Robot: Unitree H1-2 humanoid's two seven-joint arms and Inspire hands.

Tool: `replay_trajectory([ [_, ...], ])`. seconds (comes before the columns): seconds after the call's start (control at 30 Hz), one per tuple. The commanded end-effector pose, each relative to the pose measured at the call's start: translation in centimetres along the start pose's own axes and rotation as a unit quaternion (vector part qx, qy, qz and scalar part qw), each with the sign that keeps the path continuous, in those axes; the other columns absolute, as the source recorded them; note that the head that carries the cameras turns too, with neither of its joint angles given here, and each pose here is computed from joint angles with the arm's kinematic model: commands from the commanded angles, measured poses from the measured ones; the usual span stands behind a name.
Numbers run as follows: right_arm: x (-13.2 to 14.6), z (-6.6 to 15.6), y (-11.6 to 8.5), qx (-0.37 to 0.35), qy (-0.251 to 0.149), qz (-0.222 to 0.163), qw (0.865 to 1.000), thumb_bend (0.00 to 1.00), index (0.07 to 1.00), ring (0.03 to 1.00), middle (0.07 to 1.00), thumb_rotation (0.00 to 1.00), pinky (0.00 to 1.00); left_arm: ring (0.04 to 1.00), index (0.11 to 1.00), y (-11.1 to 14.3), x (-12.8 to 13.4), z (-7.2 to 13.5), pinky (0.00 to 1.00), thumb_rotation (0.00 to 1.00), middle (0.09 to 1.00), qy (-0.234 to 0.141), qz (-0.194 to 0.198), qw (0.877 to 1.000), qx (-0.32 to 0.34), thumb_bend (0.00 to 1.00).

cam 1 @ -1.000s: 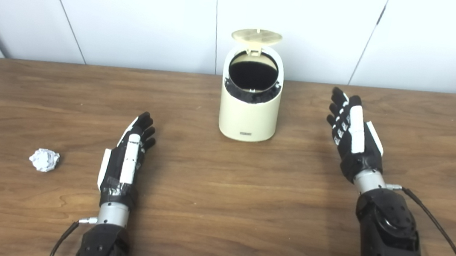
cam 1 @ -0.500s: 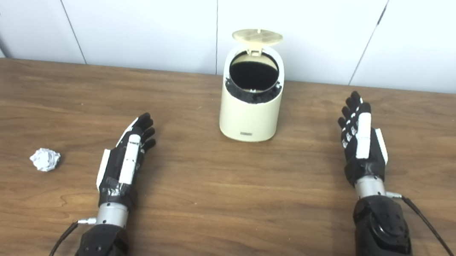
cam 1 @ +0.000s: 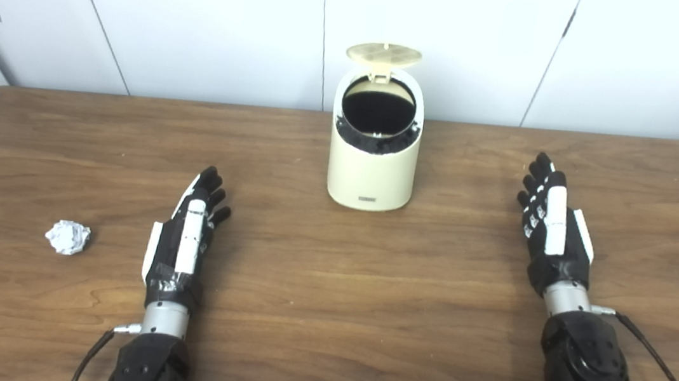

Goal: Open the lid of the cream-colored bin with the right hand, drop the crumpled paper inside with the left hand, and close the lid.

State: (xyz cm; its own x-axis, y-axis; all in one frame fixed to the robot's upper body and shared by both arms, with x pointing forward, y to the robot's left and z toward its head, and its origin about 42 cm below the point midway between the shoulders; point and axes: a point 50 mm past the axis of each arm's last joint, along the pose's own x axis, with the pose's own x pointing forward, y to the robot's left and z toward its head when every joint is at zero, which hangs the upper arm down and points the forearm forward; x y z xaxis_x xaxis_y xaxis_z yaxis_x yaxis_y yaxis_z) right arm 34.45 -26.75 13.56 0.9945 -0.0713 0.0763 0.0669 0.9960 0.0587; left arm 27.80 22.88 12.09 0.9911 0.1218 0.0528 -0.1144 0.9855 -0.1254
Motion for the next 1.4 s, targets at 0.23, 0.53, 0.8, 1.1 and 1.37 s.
replay_trajectory([
  [0.23, 0.8, 0.9, -1.7, 0.005, -0.026, 0.005, 1.0, 0.57, 1.0, 1.0, 1.0, 1.0, 1.0, 0.931, 0.945, -1.7, 0.1, 0.8, 0.93, 0.87, 0.94, -0.029, -0.009, 0.999, -0.009, 0.4],
  [0.53, 0.7, 1.6, -2.4, 0.013, -0.028, 0.01, 0.999, 0.57, 0.989, 1.0, 1.0, 1.0, 1.0, 0.924, 0.943, -3.0, 0.0, 0.2, 0.93, 0.86, 0.932, -0.03, -0.011, 0.999, -0.005, 0.42],
  [0.8, 0.5, 3.1, -1.8, 0.02, -0.027, 0.001, 0.999, 0.54, 0.973, 1.0, 0.996, 1.0, 1.0, 0.925, 0.939, -3.6, 0.2, -0.3, 0.93, 0.85, 0.93, -0.025, -0.009, 1.0, 0.003, 0.41],
  [1.1, 0.4, 3.8, -1.0, 0.026, -0.017, 0.009, 0.999, 0.54, 0.987, 1.0, 1.0, 1.0, 1.0, 0.911, 0.937, -3.7, 0.9, -0.1, 0.9, 0.79, 0.919, -0.027, -0.008, 1.0, 0.013, 0.44],
  [1.37, 0.5, 3.6, -0.8, 0.022, -0.014, 0.015, 1.0, 0.58, 0.989, 1.0, 1.0, 1.0, 1.0, 0.972, 0.988, -2.8, 2.0, 3.5, 0.98, 0.55, 0.963, -0.035, -0.017, 0.997, 0.073, 0.49],
])
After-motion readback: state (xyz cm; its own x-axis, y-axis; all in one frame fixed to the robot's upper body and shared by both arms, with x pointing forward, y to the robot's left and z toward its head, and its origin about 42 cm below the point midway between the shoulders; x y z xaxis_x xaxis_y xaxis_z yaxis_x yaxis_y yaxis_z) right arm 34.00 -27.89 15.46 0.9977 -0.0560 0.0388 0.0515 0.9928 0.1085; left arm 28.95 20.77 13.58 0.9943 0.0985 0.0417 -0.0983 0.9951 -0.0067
